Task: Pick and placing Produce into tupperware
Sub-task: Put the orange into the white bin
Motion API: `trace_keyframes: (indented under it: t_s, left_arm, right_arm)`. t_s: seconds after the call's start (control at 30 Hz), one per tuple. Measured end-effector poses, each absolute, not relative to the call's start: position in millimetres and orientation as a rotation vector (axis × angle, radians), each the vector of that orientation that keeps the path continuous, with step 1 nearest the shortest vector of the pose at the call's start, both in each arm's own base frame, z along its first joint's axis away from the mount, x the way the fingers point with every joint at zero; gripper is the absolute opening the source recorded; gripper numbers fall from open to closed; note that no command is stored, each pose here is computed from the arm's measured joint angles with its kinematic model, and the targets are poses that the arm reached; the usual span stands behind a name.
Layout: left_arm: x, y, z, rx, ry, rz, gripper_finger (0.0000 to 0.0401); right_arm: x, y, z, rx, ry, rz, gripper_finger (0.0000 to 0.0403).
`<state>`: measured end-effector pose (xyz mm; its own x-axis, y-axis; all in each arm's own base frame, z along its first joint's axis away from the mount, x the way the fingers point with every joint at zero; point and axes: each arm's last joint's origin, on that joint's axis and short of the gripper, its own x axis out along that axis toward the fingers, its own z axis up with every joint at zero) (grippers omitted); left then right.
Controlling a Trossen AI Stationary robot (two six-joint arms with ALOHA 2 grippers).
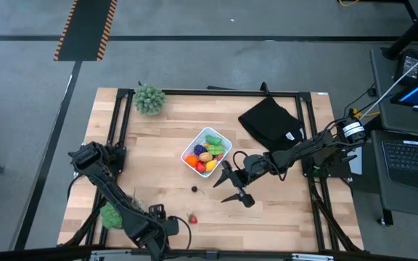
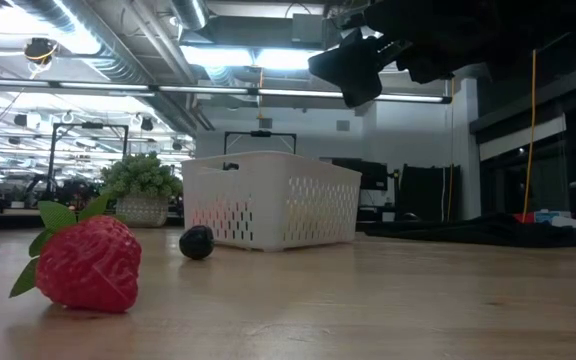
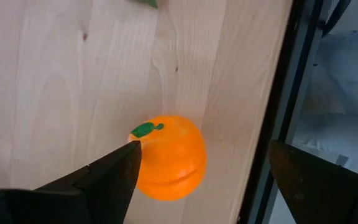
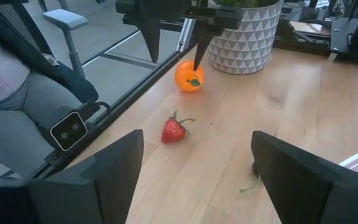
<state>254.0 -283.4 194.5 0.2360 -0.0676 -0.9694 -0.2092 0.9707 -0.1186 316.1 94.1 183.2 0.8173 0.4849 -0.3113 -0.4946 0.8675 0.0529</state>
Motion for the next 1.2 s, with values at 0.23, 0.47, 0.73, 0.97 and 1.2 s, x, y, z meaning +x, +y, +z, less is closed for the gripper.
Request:
trace_keyframes:
  t_s: [0.23,0.47,0.73,0.97,1.2]
  left_arm:
    - [253,-284,194,-0.234,1.324,0.107,0.0339]
    - [249,-278,182,-0.252,1.348,0.167,0.0339]
    - [246,-275,174,-0.258,1.365,0.197,0.0339]
    - [245,-274,166,-0.273,1.353,0.183,0.0339]
    - [245,-274,163,-0.272,1.338,0.185,0.0339]
  right_arm:
    - [316,94,183,-0.031,0.323,0.522,0.03]
    - [315,97,183,-0.033,0.323,0.532,0.03]
    - [312,106,183,-0.038,0.323,0.56,0.03]
    - [312,106,183,-0.035,0.324,0.561,0.03]
    - [312,106,183,-0.035,0.323,0.561,0.03]
